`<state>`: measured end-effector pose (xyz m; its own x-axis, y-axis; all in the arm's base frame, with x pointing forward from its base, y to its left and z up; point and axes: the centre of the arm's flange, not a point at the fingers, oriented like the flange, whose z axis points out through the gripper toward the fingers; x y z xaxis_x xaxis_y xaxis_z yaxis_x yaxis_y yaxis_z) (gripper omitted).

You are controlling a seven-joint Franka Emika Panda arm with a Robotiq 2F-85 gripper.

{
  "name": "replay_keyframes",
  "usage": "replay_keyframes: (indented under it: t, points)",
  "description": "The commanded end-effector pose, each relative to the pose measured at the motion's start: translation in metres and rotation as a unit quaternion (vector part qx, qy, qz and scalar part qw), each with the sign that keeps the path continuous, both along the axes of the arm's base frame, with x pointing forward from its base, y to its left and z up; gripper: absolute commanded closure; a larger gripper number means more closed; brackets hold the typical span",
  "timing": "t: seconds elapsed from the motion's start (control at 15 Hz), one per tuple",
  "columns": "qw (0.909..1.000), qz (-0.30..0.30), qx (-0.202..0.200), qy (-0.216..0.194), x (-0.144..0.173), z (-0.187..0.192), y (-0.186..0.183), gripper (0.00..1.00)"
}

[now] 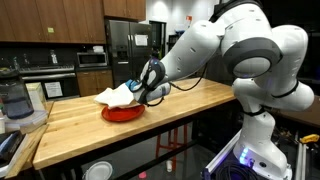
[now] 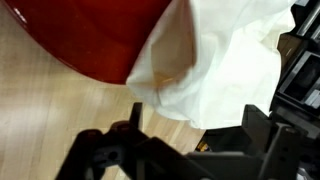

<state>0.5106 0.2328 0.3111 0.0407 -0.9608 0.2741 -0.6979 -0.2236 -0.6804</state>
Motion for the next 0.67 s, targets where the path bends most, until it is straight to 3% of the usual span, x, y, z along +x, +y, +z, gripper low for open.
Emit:
replay_keyframes:
  t: [0.0,0.27,0.6]
  points:
    - [0.9990,-0.015,0.043,0.006,0.005,0.015,0.008,0.00]
    - [0.9954,-0.036,0.087,0.020,0.012,0.020,0.011,0.00]
    - [0.9885,-0.091,0.114,0.042,0.031,0.012,-0.005,0.00]
